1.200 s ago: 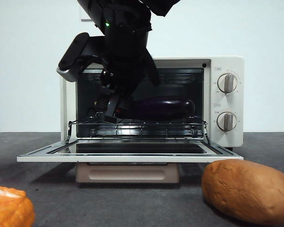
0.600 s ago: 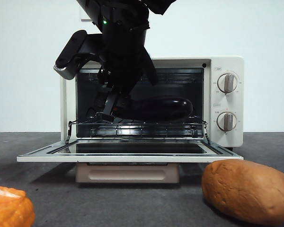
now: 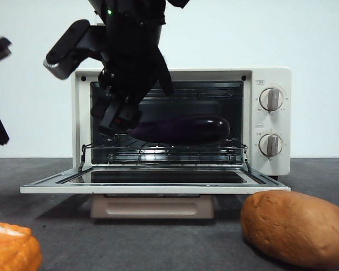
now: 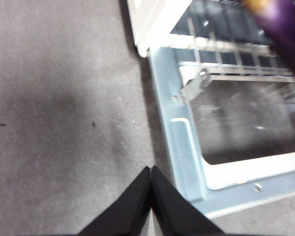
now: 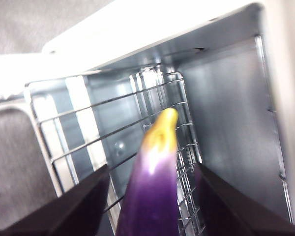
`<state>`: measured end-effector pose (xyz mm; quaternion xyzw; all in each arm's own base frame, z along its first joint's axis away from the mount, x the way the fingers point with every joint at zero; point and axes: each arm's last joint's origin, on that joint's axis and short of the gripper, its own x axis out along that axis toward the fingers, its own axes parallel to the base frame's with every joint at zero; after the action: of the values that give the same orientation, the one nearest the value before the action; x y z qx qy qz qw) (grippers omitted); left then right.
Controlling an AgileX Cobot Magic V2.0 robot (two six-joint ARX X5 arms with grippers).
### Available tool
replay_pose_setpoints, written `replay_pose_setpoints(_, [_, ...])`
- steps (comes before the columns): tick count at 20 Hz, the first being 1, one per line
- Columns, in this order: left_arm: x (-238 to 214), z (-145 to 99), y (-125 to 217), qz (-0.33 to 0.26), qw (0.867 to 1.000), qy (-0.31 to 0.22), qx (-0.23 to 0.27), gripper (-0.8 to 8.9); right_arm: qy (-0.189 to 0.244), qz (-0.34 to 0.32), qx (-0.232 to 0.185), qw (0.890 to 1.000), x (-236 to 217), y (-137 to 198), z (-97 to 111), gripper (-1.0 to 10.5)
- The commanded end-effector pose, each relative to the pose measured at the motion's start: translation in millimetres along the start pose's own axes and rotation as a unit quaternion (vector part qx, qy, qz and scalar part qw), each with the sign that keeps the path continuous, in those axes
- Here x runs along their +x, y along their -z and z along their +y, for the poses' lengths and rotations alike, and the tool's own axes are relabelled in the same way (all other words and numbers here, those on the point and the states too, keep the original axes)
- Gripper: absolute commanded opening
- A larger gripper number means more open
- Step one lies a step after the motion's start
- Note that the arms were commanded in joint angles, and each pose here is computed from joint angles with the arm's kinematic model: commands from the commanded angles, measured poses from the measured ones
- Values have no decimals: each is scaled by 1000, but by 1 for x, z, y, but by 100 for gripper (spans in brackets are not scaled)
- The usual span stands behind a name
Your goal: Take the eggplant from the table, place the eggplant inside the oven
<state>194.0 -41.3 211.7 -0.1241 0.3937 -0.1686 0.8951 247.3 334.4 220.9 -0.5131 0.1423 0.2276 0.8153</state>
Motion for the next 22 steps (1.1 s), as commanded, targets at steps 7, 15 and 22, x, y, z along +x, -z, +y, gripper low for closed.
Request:
replay_pose_setpoints(7, [47,13,3,58,998,14,-15,6,21,-76,121,990,-71,-22,-47,59])
replay_pose_setpoints(15, [70,21,15,117,993,31,-9,6,-2,-129,193,973,-140,-9,-96,6])
replay_pose_setpoints(22, [81,23,23,154,983,97,-2,5,9,-151,217,964,-195,17,-131,6])
